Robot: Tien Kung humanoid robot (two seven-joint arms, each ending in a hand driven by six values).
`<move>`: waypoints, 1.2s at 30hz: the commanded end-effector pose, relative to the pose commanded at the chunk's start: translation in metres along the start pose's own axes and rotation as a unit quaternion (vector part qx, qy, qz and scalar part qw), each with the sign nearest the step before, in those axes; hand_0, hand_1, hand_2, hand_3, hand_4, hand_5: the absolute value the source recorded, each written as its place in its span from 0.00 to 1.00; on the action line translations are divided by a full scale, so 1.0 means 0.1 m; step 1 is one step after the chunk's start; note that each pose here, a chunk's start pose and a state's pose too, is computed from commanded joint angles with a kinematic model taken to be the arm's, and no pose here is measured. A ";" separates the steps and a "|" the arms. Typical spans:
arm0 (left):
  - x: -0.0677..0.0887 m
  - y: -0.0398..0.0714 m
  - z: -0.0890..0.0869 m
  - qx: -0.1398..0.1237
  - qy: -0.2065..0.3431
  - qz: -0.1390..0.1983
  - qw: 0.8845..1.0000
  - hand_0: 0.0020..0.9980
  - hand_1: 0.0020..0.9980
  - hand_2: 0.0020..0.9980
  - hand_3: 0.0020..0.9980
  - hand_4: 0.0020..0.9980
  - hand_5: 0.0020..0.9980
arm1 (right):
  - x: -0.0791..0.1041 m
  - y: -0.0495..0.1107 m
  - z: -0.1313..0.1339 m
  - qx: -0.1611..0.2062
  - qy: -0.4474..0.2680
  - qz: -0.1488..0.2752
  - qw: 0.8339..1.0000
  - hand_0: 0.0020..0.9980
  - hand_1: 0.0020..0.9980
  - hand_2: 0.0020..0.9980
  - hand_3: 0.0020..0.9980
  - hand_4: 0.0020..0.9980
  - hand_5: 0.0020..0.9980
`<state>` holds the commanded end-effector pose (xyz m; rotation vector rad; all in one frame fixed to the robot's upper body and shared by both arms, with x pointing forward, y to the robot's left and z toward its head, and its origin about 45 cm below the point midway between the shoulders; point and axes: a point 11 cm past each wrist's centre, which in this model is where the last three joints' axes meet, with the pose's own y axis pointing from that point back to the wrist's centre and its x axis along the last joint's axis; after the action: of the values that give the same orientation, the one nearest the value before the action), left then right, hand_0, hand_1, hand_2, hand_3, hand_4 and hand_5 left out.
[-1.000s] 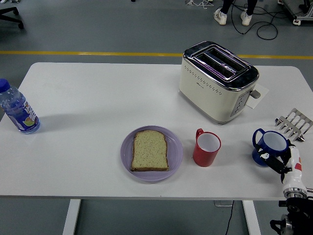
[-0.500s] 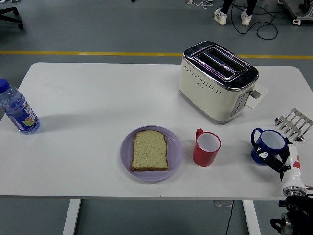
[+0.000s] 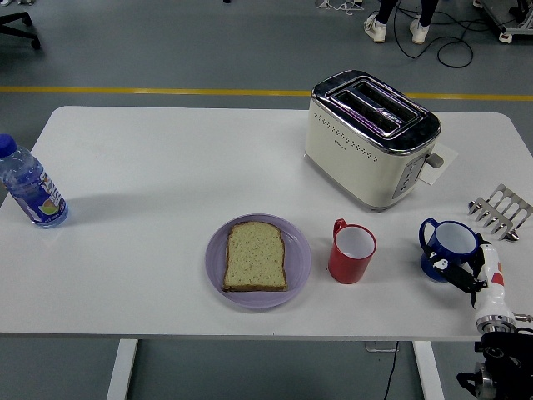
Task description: Pick up the cup,pour liquid into bread,place the cup on the desk
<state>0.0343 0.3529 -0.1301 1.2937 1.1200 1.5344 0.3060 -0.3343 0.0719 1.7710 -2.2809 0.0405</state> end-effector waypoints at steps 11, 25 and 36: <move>0.00 0.00 0.01 -0.001 0.000 0.000 1.000 0.63 0.64 0.65 0.50 0.24 0.86 | 0.00 0.01 0.00 0.004 0.002 -0.002 1.000 0.66 0.62 0.84 0.99 0.80 0.00; 0.00 0.00 0.01 -0.001 0.000 0.000 1.000 0.63 0.64 0.65 0.50 0.24 0.86 | 0.00 0.01 -0.06 0.017 0.011 -0.006 1.000 0.95 0.88 0.99 1.00 0.92 0.00; 0.00 0.00 0.00 0.000 -0.002 0.000 1.000 0.63 0.64 0.65 0.50 0.24 0.86 | 0.03 0.06 -0.29 0.052 0.014 -0.013 0.998 0.98 0.91 1.00 1.00 0.92 0.00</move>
<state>0.0339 0.3525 -0.1302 1.2961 1.1187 1.5309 0.3045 -0.3304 0.1016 1.8383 -2.2736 0.1801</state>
